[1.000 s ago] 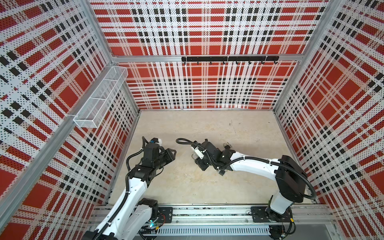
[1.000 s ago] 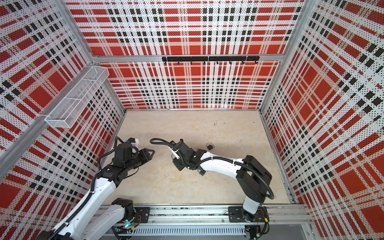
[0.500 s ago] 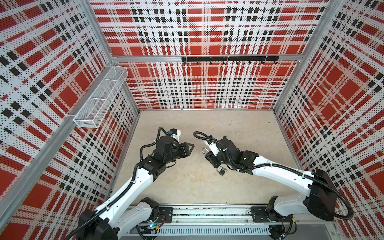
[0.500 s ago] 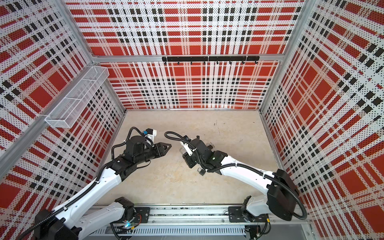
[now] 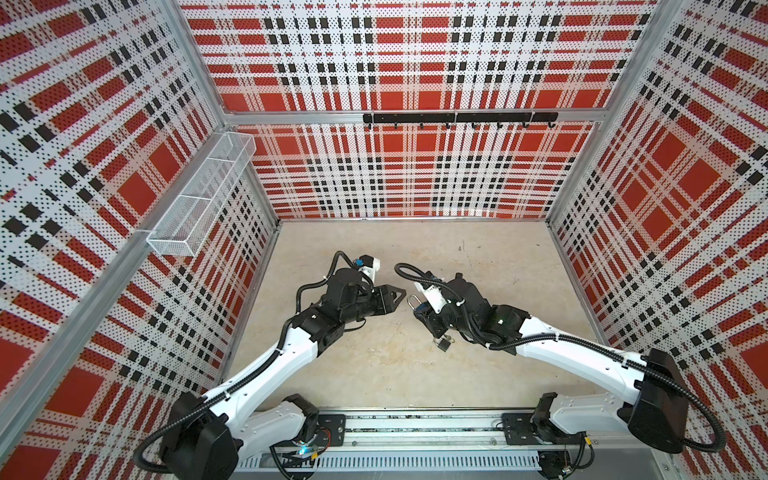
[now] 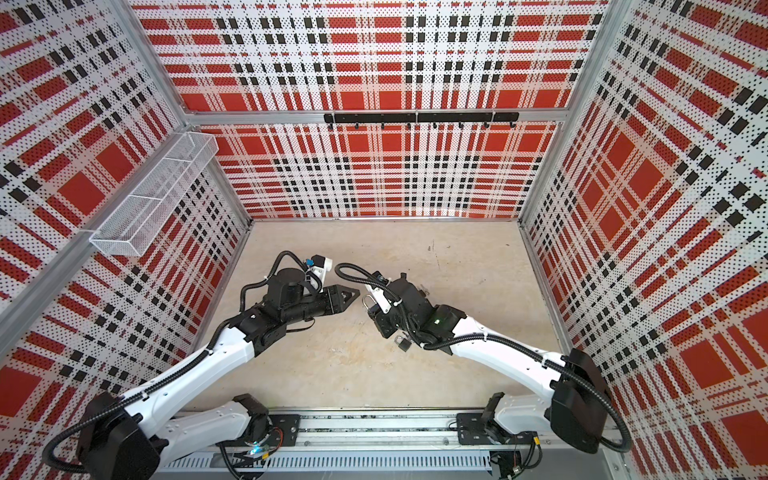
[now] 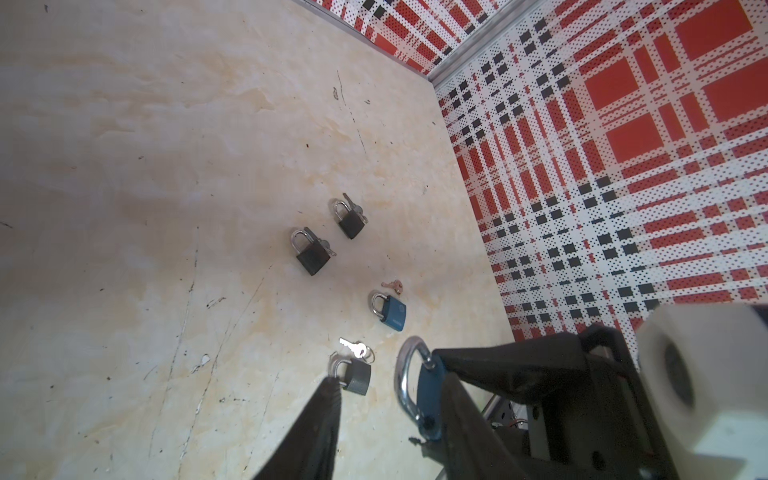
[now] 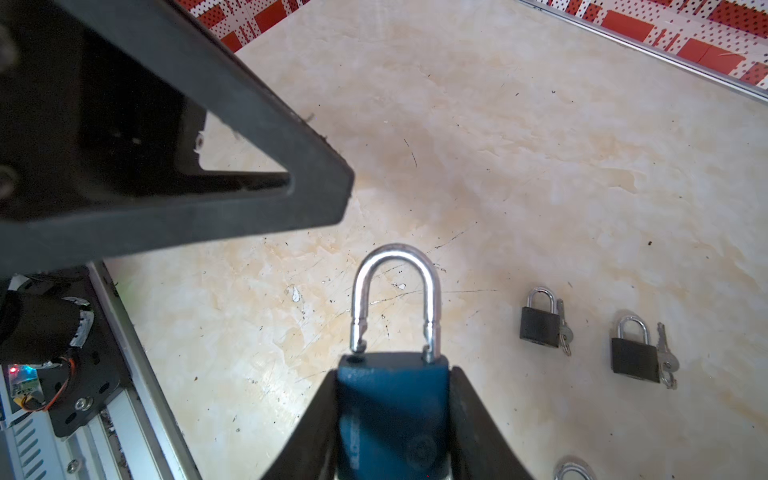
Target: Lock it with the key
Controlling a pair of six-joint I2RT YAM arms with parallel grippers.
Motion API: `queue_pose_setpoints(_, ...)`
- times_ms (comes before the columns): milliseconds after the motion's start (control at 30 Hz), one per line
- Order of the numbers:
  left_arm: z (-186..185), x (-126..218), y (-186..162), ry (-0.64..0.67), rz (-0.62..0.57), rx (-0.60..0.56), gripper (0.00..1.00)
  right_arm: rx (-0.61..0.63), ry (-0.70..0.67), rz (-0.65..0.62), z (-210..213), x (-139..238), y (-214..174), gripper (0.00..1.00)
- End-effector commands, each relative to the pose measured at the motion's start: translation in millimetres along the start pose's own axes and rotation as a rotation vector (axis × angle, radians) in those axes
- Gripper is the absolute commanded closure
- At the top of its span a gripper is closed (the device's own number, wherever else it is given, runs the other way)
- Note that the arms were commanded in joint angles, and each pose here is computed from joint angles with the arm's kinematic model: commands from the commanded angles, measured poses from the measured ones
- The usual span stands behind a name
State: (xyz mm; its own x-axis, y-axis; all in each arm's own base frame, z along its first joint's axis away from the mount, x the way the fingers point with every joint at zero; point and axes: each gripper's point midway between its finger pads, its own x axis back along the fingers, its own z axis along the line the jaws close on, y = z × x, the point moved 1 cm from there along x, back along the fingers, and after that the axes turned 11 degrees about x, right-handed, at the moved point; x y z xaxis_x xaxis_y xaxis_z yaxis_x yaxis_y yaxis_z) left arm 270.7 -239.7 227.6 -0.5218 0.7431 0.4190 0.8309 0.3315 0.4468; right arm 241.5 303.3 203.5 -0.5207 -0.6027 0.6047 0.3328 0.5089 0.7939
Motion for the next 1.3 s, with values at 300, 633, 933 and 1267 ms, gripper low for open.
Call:
queue_pose_setpoints(300,-27,-16,-1,-0.081,0.031,-0.013,0.6,0.007,-0.004,-0.1,-3,12,22,0.9)
queue_pose_setpoints(633,-26,-26,-1,-0.082,0.04,-0.005,0.64,0.008,-0.011,-0.113,-6,14,25,0.9)
queue_pose_setpoints(933,-25,-32,-3,-0.089,0.055,0.0,0.68,0.008,-0.011,-0.112,-6,13,25,0.9)
queue_pose_setpoints(1267,-21,-35,-6,-0.084,0.063,0.006,0.75,0.005,-0.006,-0.116,-6,12,27,0.9)
